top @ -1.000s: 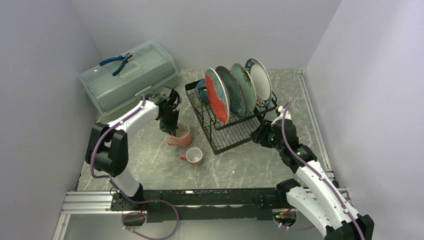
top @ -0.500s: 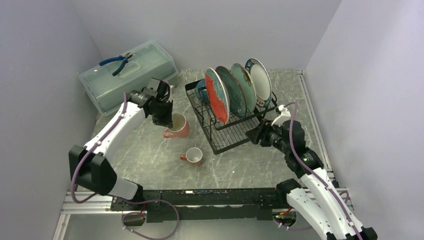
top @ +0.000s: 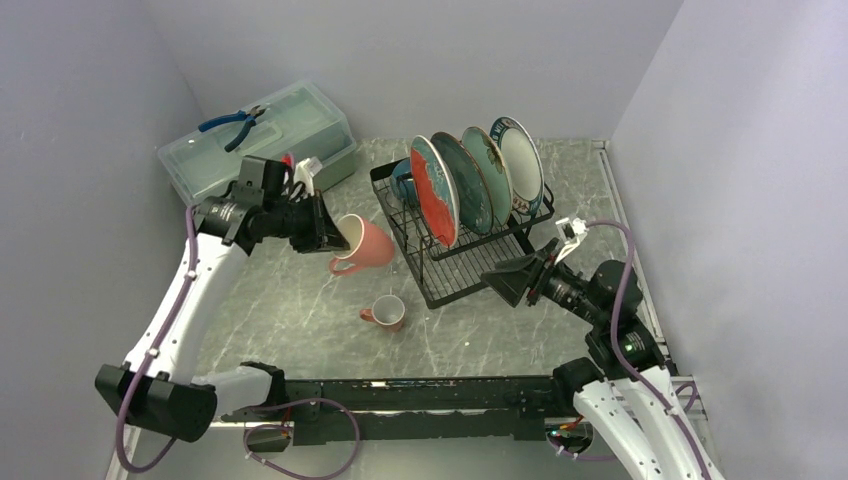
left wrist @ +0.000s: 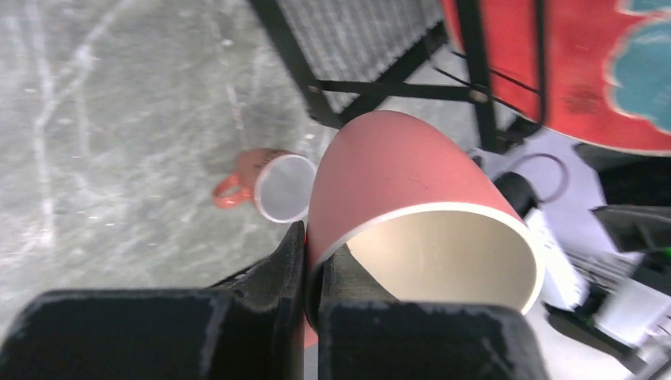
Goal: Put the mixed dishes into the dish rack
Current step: Pick up the cup at the center of the board, then turn the cup upside down in the dish rack.
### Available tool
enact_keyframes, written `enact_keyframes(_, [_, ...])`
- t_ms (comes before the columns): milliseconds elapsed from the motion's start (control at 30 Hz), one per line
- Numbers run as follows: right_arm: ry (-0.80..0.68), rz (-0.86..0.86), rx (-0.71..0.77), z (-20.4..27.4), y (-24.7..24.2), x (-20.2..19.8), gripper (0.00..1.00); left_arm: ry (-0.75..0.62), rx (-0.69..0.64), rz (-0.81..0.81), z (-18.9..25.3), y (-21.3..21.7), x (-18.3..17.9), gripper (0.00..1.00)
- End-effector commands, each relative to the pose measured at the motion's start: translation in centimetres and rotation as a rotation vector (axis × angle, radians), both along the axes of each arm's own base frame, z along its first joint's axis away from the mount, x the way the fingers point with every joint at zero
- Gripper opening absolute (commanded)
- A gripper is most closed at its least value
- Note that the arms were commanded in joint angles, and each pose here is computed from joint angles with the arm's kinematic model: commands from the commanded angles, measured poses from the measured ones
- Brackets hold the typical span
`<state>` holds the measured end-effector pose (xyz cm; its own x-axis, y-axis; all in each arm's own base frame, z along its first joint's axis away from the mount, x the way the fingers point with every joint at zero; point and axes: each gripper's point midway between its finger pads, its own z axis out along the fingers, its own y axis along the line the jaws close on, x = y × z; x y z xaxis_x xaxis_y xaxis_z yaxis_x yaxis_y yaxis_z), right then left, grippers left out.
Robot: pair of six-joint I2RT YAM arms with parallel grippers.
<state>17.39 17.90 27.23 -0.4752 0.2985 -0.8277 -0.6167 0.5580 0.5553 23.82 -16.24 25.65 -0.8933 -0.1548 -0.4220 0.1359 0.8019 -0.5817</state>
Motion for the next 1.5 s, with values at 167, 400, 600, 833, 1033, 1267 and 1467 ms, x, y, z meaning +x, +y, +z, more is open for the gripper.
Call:
enact_keyframes(167, [-0.245,0.271,0.162,7.1,2.3,-4.2,0.66,-0.113,-0.509,-0.152,11.4,-4.4,-4.7,0.0])
enact_keyframes(400, [-0.33,0.334,0.23,11.3,3.1,-4.8,0.71,-0.176,-0.701,-0.18,15.7,-5.0,-6.4,0.0])
enact_keyframes(600, [-0.388,0.385,0.307,15.0,4.8,-4.8,0.73,-0.259,-0.842,-0.193,18.8,-5.1,-6.8,0.0])
enact_keyframes(833, [-0.449,0.362,0.367,18.8,6.9,-4.0,0.79,-0.402,-0.953,-0.194,23.0,-4.6,-7.4,0.0])
enact_keyframes(1033, [-0.514,0.348,0.407,22.1,9.7,-3.1,0.84,-0.475,-1.1,-0.199,25.9,-3.9,-8.2,0.0])
enact_keyframes(1267, [-0.594,0.377,0.48,25.6,12.5,-2.7,0.95,-0.506,-1.186,-0.224,27.2,-3.4,-9.1,0.0])
enact_keyframes(1467, [-0.665,0.458,0.539,27.8,15.0,-4.0,0.95,-0.507,-1.228,-0.23,27.3,-3.2,-9.3,0.0])
